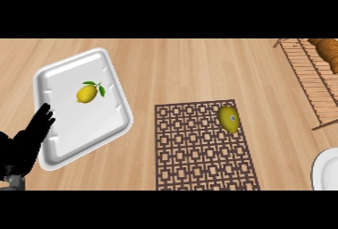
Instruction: Pick the croissant from the placemat and place it in the tiered shelf
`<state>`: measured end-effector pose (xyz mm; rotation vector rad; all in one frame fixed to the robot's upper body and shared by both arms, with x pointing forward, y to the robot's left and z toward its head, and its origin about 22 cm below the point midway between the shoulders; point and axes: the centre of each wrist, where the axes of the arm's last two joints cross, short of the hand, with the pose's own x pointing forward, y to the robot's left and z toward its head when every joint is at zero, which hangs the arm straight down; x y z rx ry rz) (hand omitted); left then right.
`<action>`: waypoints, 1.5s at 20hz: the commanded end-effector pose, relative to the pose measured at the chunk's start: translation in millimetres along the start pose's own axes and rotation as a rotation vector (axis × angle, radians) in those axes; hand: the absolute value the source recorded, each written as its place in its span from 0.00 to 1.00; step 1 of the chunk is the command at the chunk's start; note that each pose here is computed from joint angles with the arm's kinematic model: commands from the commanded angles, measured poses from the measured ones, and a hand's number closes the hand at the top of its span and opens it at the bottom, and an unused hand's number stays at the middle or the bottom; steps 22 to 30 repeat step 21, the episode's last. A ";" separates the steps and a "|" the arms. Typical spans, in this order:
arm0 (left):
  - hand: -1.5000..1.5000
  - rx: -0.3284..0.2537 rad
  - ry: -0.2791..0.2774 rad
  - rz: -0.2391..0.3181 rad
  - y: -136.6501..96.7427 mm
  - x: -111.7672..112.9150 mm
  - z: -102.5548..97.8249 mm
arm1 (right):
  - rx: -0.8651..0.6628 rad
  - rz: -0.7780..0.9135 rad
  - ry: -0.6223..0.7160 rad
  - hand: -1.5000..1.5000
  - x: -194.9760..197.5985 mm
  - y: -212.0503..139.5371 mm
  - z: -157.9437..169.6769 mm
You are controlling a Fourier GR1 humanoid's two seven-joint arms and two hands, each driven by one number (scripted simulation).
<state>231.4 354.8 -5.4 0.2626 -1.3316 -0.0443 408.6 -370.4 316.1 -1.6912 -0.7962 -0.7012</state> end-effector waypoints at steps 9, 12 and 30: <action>0.50 0.024 0.019 0.005 -8.6 -12.3 11.3 | -0.160 -0.231 0.072 0.00 18.4 -112.7 63.0; 0.50 0.054 0.040 0.002 8.5 -9.0 8.1 | -0.183 -0.256 0.119 0.00 21.4 -161.6 71.0; 0.50 0.031 0.056 -0.004 14.6 -15.6 15.3 | -0.107 -0.193 0.094 0.00 -14.0 -241.1 138.6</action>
